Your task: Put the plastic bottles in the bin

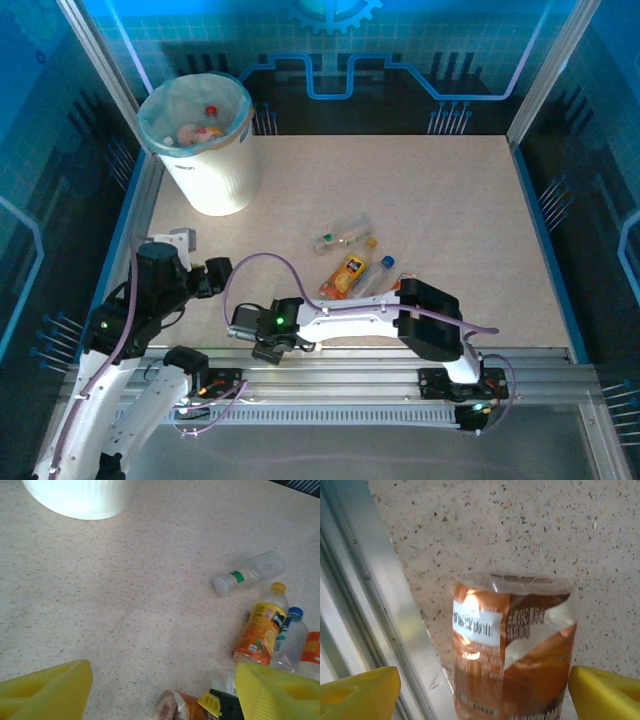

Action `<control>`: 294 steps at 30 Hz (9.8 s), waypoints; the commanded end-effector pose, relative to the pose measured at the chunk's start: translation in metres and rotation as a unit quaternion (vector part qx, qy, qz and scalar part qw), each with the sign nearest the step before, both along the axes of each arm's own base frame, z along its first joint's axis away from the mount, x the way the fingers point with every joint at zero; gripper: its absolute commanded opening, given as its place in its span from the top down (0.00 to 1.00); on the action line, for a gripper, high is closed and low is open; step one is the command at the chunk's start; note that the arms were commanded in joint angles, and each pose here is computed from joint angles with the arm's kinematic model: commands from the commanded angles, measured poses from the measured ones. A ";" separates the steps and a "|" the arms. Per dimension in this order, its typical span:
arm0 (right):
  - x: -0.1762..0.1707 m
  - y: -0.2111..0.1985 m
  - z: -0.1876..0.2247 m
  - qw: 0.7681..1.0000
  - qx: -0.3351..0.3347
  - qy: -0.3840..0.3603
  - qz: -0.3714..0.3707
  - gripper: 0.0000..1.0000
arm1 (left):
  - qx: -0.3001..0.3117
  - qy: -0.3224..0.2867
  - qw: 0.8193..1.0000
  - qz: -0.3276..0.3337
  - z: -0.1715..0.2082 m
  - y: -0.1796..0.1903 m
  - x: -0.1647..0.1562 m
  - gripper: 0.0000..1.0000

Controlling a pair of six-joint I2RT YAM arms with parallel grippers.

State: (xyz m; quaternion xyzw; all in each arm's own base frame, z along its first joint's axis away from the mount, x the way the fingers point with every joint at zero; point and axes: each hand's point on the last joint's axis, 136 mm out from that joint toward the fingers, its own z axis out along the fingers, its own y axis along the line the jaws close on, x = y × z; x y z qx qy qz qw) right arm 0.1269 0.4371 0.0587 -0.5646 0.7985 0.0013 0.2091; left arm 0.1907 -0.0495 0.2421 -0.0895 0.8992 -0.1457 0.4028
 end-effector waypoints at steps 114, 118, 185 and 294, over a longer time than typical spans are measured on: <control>0.199 -0.036 0.330 0.900 0.433 -0.015 -0.043 0.02 | 0.168 -0.204 0.959 0.105 0.190 0.130 0.370 0.63; 0.209 -0.030 0.315 0.903 0.426 0.004 -0.048 0.03 | 0.240 -0.210 0.946 0.064 0.178 0.124 0.392 0.61; 0.021 -0.145 -0.007 0.991 -0.003 0.085 -0.106 0.05 | -0.066 -0.065 0.959 -0.267 0.050 -0.108 0.003 0.15; 0.177 -0.052 0.323 0.927 0.368 -0.067 0.004 0.02 | 0.186 -0.304 0.935 0.006 0.204 0.060 0.405 0.50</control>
